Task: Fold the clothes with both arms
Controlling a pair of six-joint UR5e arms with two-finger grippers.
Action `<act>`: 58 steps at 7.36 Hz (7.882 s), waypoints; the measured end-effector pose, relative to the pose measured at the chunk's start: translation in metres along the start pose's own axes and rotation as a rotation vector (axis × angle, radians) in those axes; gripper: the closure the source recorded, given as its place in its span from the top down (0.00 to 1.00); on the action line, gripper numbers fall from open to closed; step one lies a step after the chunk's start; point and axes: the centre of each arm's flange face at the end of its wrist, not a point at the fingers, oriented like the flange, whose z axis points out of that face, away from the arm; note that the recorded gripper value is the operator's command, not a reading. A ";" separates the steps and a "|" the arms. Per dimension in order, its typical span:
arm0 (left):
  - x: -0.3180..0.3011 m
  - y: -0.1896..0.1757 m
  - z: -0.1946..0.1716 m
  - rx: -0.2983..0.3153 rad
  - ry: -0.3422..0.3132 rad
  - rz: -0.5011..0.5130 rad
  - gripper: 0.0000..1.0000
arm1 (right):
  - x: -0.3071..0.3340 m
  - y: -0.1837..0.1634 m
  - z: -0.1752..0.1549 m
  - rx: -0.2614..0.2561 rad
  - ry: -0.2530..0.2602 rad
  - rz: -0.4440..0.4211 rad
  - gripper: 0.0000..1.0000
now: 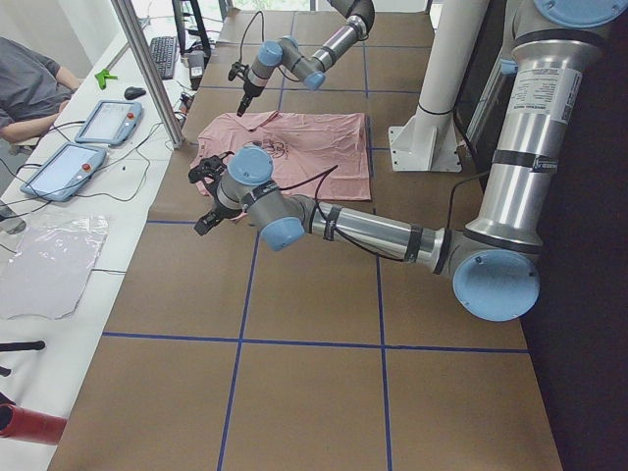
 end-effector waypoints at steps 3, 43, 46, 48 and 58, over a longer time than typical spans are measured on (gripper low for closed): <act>0.043 -0.026 0.063 -0.031 0.005 -0.165 0.76 | 0.112 -0.077 -0.061 -0.120 -0.070 -0.126 1.00; 0.349 -0.129 0.171 -0.056 -0.012 -0.360 1.00 | 0.271 0.020 -0.140 -0.185 -0.244 -0.132 1.00; 0.414 -0.039 0.116 -0.098 0.115 -0.451 0.97 | 0.243 0.176 -0.170 -0.222 -0.230 -0.056 1.00; 0.441 0.030 0.087 -0.147 0.129 -0.540 0.67 | 0.236 0.269 -0.193 -0.216 -0.208 -0.026 1.00; 0.488 0.190 0.103 -0.312 -0.012 -0.632 0.59 | 0.224 0.325 -0.207 -0.185 -0.222 -0.030 1.00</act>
